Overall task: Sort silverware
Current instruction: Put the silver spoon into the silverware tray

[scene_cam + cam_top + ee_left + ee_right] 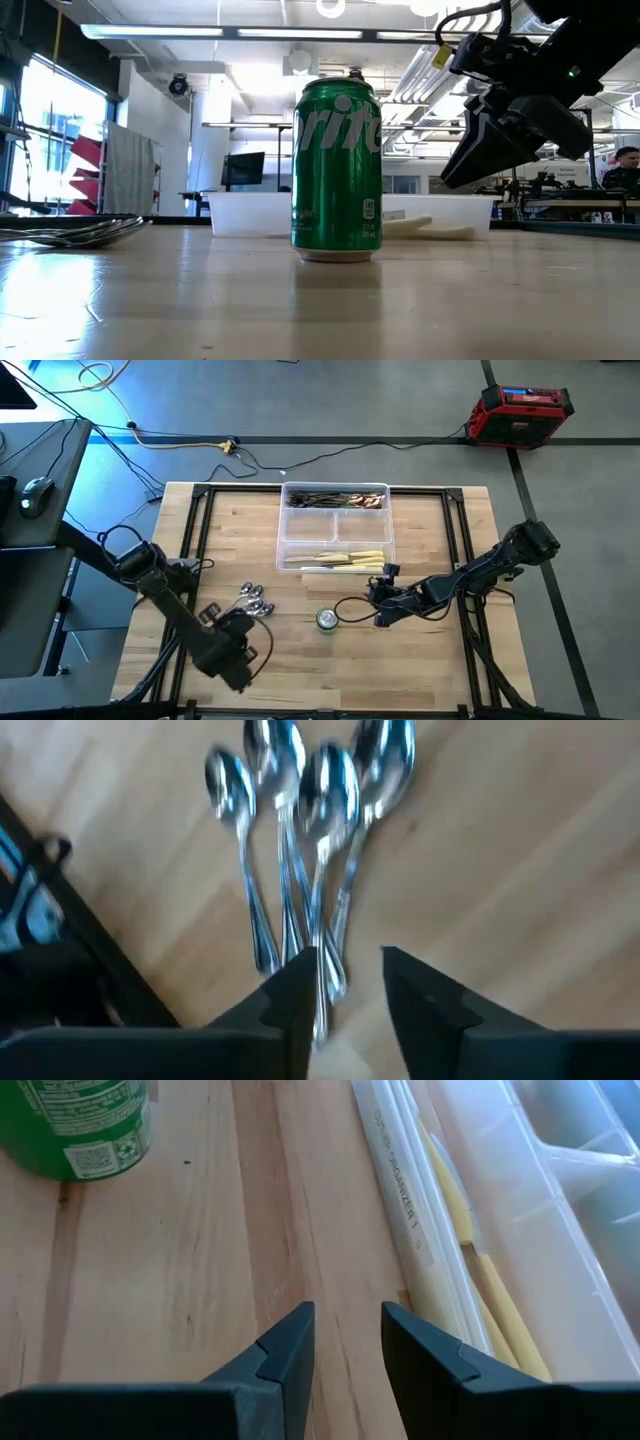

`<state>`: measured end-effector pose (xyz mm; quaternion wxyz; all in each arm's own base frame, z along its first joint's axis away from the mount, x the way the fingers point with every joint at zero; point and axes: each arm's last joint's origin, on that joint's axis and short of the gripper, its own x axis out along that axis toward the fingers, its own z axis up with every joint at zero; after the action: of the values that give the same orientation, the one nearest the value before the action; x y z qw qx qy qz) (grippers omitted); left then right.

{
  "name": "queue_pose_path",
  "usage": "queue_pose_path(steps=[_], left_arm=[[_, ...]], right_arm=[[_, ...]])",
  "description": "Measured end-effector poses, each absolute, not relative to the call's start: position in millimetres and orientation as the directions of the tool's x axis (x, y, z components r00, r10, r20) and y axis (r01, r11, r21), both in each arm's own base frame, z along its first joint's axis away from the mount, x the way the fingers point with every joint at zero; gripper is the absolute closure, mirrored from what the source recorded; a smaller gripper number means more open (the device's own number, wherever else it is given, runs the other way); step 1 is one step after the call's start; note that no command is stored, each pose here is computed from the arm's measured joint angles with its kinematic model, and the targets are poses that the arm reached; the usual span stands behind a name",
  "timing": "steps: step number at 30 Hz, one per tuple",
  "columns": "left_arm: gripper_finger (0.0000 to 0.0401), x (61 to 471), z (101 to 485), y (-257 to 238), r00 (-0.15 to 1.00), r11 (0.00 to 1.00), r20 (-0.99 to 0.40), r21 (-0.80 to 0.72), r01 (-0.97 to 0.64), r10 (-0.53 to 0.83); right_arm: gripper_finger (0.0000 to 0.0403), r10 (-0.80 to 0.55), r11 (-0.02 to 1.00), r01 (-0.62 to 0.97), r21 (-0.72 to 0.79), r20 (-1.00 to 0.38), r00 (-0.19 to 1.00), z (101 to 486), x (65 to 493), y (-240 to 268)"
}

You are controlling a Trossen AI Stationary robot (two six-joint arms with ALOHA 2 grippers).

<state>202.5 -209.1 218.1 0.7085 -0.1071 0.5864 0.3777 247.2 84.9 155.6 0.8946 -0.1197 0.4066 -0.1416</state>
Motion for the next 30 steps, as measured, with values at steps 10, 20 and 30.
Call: queue_pose_path(steps=[10, 20, 30], left_arm=[[0.0221, 161.6, 202.9, -183.1, 0.091, 0.641, -0.954, 0.120, -0.758, 0.286], [0.0236, 137.1, 169.3, -127.7, 0.206, 0.558, -0.938, -0.016, -0.830, 0.279], [0.0267, 135.0, 138.5, -100.0, 0.172, 0.548, -0.938, 0.021, -0.836, 0.300]], right_arm=[[0.0300, -0.351, 0.930, 0.147, -0.337, -0.693, 0.630, 155.6, 247.3, 84.8], [0.0300, -0.351, 0.929, 0.141, -0.342, -0.693, 0.630, 155.7, 247.3, 84.9], [0.0300, -0.351, 0.929, 0.141, -0.342, -0.693, 0.630, 155.6, 247.3, 84.9]])
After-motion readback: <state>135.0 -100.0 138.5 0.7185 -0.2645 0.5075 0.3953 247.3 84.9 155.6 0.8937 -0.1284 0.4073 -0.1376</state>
